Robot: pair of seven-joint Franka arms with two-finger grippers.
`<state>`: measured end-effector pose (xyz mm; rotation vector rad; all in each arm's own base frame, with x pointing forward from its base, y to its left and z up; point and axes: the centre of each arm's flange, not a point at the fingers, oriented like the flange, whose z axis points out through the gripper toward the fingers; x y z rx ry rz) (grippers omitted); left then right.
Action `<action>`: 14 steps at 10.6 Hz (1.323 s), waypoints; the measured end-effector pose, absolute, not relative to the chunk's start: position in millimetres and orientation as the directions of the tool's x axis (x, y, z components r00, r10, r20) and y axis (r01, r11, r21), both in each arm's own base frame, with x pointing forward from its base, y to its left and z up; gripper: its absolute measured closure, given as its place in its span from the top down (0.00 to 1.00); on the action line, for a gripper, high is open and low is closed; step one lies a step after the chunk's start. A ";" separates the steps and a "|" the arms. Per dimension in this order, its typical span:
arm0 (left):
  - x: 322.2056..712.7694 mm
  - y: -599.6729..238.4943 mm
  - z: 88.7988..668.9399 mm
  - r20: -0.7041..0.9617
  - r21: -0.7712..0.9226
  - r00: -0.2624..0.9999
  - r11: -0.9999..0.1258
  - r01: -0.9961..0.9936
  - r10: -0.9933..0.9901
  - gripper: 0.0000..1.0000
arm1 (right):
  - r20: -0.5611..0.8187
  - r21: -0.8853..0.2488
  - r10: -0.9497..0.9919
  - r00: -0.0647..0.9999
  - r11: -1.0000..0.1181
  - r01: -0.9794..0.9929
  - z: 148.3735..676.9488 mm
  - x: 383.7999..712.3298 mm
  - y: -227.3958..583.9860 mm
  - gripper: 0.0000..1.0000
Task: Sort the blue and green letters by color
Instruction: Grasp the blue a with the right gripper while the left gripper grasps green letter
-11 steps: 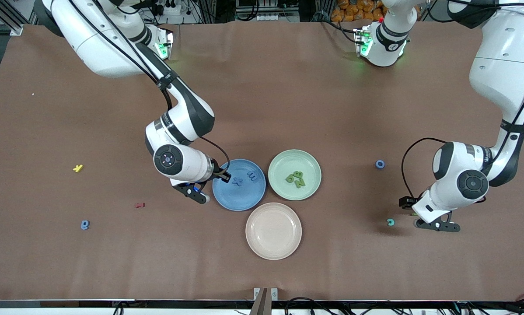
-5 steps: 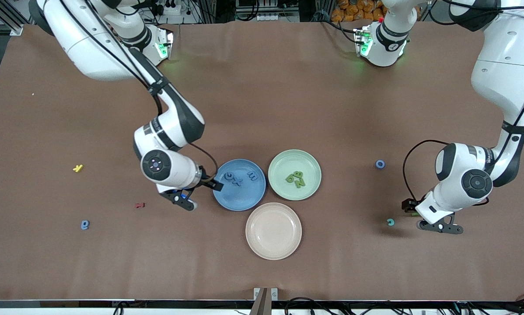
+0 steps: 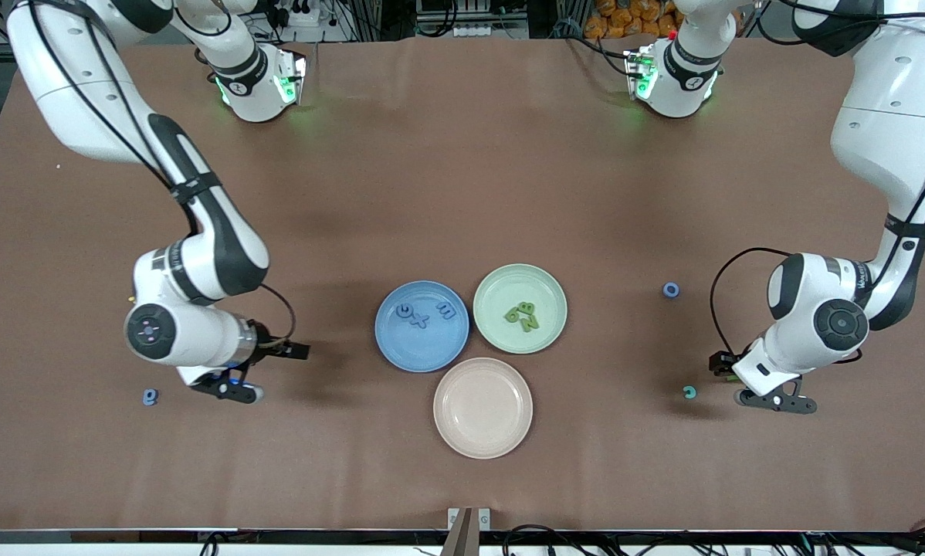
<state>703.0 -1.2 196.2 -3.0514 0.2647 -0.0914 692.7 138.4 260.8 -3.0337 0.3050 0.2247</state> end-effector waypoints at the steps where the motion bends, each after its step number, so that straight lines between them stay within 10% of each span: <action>1: 703.6 -1.5 196.3 0.059 -0.081 0.983 -0.982 -0.170 -0.175 0.86 | -0.136 -0.045 -0.135 0.981 -0.989 -0.143 255.7 698.1 109.0 1.00; 7: 705.7 -2.2 190.8 0.077 -0.073 0.981 -0.983 -0.170 -0.176 0.79 | 0.037 0.050 0.061 0.997 -0.997 0.059 236.7 727.5 -4.5 1.00; 14: 706.3 -1.7 190.5 0.078 -0.073 0.981 -0.982 -0.175 -0.180 0.48 | 0.118 0.123 0.092 0.989 -0.989 0.077 194.9 748.9 -119.9 1.00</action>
